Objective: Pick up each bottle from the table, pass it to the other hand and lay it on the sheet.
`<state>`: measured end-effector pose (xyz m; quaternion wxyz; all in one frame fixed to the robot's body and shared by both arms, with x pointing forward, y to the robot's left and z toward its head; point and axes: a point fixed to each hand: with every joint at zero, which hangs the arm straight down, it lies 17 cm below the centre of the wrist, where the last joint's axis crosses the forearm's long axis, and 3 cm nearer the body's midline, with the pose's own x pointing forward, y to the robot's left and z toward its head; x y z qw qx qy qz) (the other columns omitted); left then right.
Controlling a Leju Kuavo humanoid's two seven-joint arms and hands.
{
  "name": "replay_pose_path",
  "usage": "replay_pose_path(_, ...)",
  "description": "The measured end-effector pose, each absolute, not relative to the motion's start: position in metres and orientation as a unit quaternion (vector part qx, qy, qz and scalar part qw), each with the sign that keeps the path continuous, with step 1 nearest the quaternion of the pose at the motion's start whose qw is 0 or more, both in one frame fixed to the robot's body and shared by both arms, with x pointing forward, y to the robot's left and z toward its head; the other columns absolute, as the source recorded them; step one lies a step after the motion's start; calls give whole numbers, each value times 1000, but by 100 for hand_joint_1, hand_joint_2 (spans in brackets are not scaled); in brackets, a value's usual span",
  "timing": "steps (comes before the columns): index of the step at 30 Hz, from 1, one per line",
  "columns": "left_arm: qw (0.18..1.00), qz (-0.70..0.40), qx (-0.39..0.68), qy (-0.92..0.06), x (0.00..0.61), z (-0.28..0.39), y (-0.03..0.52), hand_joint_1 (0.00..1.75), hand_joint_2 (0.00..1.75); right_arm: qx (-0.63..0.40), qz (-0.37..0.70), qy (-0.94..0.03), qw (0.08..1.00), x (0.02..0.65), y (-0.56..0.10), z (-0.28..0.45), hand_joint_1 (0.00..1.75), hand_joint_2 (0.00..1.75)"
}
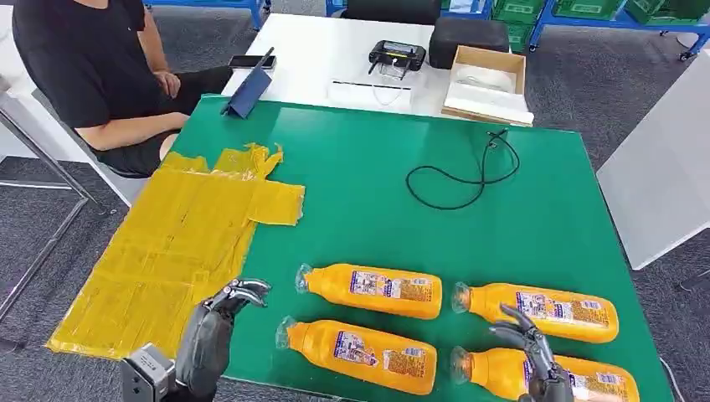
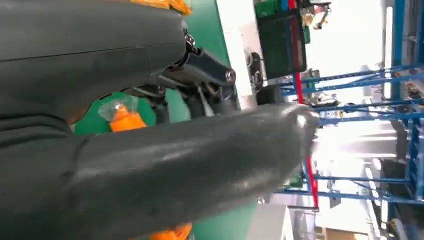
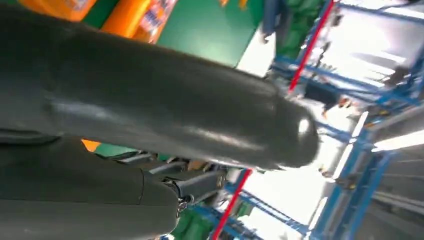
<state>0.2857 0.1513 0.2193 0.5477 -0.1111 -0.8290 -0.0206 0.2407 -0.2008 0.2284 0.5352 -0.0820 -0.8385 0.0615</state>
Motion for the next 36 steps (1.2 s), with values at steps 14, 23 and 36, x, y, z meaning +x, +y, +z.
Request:
replay_pose_path(14,568,-11,-110,-815,294,211,156,0,0,-144,209,-752,609,268,-170,177,0,175)
replay_pose_path(23,574,-16,-121,-810,294,201,149,0,0,-84,317,-727,604,241,-102,146,0,175)
replay_pose_path(36,586,-20,-139,-798,293,193,133,0,0,-154,447,-646,599,217,-97,78,0,175)
